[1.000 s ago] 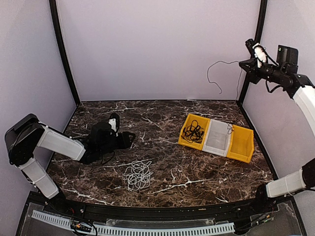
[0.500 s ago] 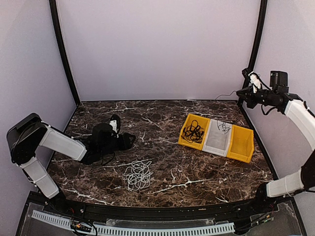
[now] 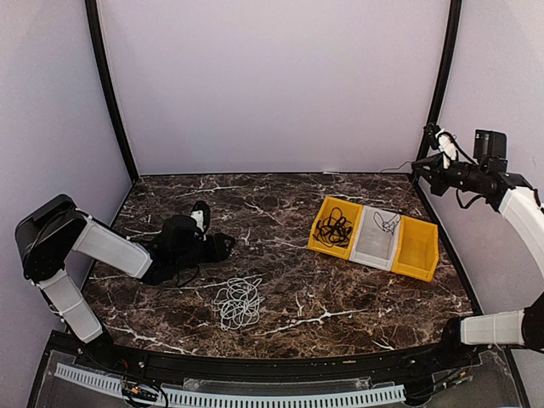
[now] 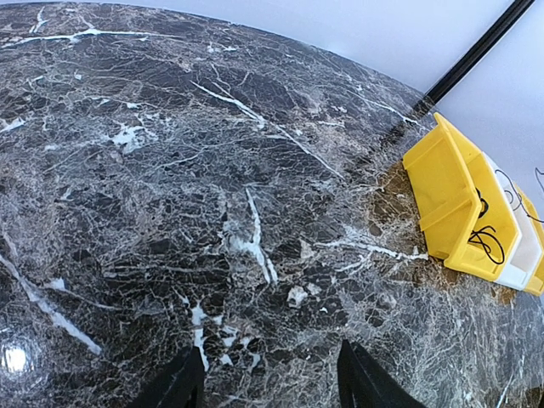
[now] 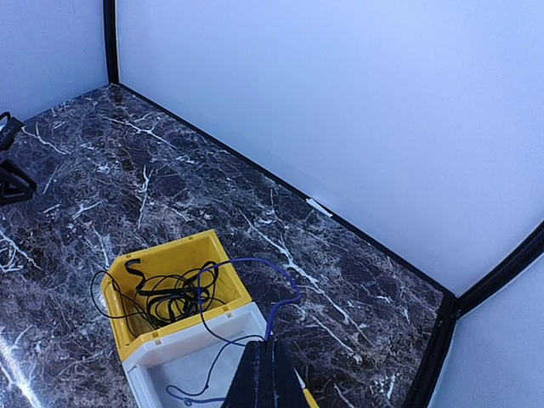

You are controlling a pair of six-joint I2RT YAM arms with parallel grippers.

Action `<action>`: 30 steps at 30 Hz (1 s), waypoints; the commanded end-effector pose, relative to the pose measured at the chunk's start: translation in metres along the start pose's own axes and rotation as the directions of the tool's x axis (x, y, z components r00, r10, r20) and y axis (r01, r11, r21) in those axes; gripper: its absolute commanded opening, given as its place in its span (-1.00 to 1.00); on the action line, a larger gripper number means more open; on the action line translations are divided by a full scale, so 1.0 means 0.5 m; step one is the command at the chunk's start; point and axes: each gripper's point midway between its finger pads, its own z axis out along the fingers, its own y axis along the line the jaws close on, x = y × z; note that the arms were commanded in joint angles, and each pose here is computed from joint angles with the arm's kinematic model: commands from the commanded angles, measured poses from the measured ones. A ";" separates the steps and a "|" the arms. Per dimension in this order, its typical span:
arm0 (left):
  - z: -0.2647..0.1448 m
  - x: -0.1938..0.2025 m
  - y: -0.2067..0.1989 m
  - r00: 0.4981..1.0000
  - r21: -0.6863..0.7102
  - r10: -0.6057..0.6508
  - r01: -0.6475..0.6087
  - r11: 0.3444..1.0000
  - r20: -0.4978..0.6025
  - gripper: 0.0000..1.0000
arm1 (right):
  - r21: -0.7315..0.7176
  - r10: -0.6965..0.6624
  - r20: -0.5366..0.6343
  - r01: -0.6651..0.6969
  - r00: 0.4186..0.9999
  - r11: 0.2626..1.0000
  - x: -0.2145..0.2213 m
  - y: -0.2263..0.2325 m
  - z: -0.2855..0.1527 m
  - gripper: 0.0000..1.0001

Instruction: Untangle the cables

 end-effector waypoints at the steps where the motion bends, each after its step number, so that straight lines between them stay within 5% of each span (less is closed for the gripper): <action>1: 0.004 -0.012 -0.008 1.000 0.010 -0.007 0.007 1.000 0.008 0.12 | 0.018 0.018 -0.037 -0.017 0.999 1.000 0.038 0.003 0.000 -1.00; 18: -0.005 -0.002 -0.003 1.000 0.011 -0.017 0.017 1.000 -0.002 0.13 | -0.048 0.185 -0.243 -0.202 0.952 0.978 0.192 -0.012 0.111 -1.00; 30: -0.005 -0.004 -0.009 1.000 0.021 -0.020 0.020 1.000 -0.005 0.14 | -0.065 0.168 -0.457 -0.221 0.874 0.973 0.291 0.056 0.203 -1.00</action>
